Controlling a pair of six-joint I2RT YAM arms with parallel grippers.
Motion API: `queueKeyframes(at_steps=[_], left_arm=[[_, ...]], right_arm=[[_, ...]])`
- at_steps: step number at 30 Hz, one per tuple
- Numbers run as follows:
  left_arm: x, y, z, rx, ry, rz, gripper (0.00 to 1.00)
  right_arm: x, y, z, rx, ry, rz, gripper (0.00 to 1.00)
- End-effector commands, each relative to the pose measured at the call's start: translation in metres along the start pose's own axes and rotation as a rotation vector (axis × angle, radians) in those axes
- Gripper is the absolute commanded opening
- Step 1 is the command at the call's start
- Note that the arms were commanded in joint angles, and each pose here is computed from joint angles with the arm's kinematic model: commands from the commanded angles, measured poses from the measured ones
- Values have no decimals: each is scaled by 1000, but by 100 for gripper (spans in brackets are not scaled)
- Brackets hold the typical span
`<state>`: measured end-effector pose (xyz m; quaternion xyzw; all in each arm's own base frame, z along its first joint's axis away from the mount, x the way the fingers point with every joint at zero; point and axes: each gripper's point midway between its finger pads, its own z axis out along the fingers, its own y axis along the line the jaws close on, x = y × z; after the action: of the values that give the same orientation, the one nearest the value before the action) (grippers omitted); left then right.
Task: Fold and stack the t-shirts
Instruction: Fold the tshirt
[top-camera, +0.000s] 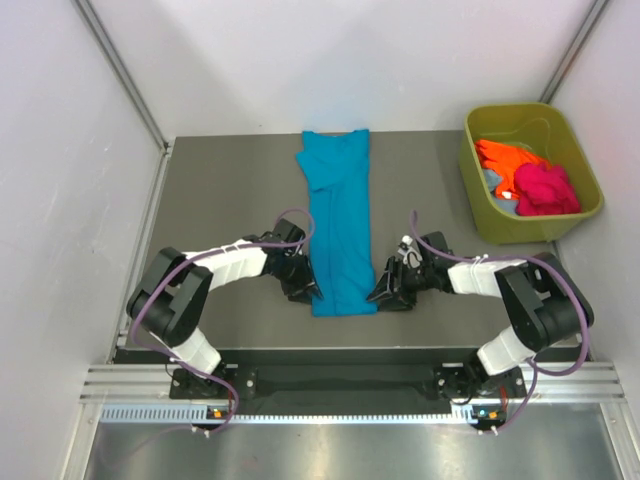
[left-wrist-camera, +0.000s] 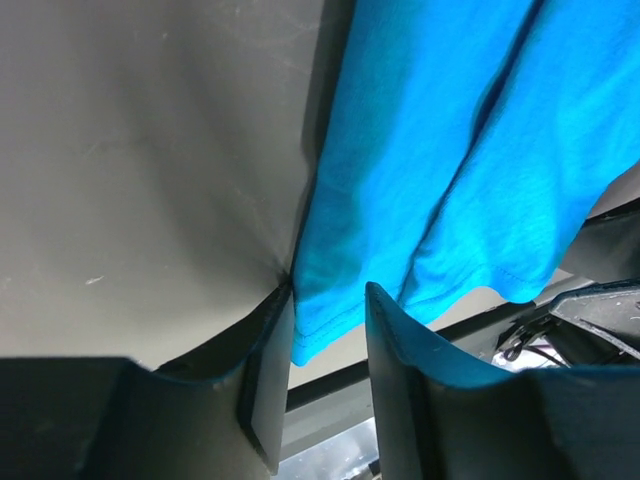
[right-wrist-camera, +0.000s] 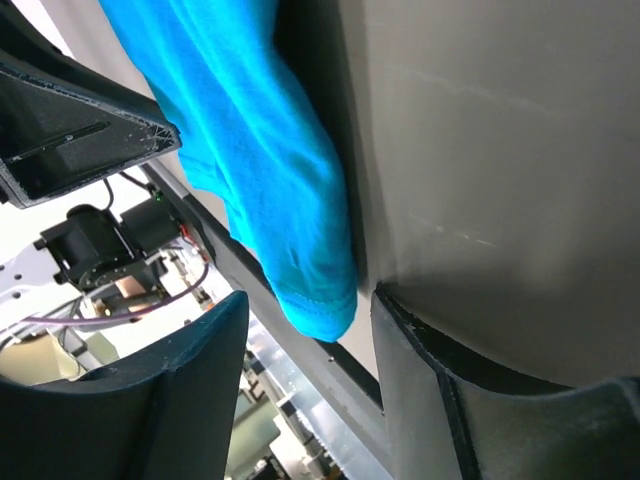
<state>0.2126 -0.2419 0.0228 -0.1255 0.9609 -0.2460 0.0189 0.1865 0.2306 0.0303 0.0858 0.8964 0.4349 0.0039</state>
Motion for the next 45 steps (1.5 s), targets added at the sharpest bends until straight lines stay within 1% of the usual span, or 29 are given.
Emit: queueKeyframes(at_steps=[1, 2, 7, 9, 10, 11, 12, 16, 19, 20, 22, 23, 25, 26, 27, 29, 30, 31, 33, 34, 35, 36, 39, 41, 42, 44, 45], left_arm=[[7, 10, -3, -24, -8, -12, 39], [9, 11, -4, -29, -3, -12, 38], [16, 20, -3, -39, 5, -23, 31], [17, 21, -3, -43, 6, -28, 17], [15, 21, -3, -48, 0, -29, 7], [15, 22, -3, -55, -2, -35, 1], [14, 22, -2, -57, -5, -36, 0], [11, 18, -1, -45, -8, -37, 0], [9, 15, 0, -40, -10, -23, 0], [10, 15, 0, -34, -5, -18, 0], [8, 11, -1, -21, -8, 7, 0], [7, 8, -3, -10, -14, 22, 0], [-1, -7, -11, 33, -41, 77, 0], [-4, -13, -15, 50, -52, 97, 0], [-10, -26, -24, 83, -78, 122, 0], [-18, -43, -40, 125, -119, 219, 0], [-21, -50, -46, 138, -131, 225, 0], [-22, -56, -52, 159, -138, 288, 0], [-25, -70, -68, 188, -162, 336, 0], [-22, -74, -74, 203, -153, 409, 0], [-22, -82, -81, 218, -169, 444, 0], [-21, -82, -83, 212, -170, 457, 0], [-29, -85, -95, 191, -222, 508, 0], [-43, -86, -103, 153, -277, 539, 0], [-49, -86, -106, 149, -289, 534, 0], [-58, -95, -113, 166, -304, 541, 0], [-63, -96, -114, 167, -312, 537, 0]], right_arm=[[-7, 1, 10, 25, -26, -51, 53], [-6, 2, 11, 27, -19, -59, 51], [-6, 3, 18, 37, -11, -74, 49], [-5, 1, 20, 44, -12, -80, 47], [-4, -1, 20, 46, -9, -79, 45], [-3, -1, 20, 45, -11, -81, 43], [-3, 0, 20, 42, -11, -84, 42], [-1, -2, 19, 45, -11, -88, 40], [-2, -1, 18, 41, -18, -100, 36], [-2, -1, 17, 40, -19, -105, 30], [-2, 1, 17, 33, -22, -110, 23], [-2, 2, 17, 29, -23, -120, 13], [-5, 9, 14, 16, -31, -149, 6], [-7, 15, 11, 4, -41, -173, 0], [-7, 17, 10, 1, -41, -182, 0], [-11, 31, 4, -23, -60, -230, 0], [-11, 34, 1, -30, -64, -242, 0], [-13, 40, -1, -43, -74, -259, 0], [-8, 45, -8, -49, -68, -281, 0], [-7, 48, -11, -53, -71, -298, 0], [-7, 52, -15, -60, -78, -309, 0], [-7, 55, -16, -64, -80, -321, 0], [-16, 72, -23, -86, -112, -373, 0], [-30, 87, -29, -106, -151, -407, 0], [-39, 99, -34, -120, -173, -427, 0], [-56, 106, -37, -123, -204, -428, 0], [-67, 119, -42, -138, -234, -446, 0]])
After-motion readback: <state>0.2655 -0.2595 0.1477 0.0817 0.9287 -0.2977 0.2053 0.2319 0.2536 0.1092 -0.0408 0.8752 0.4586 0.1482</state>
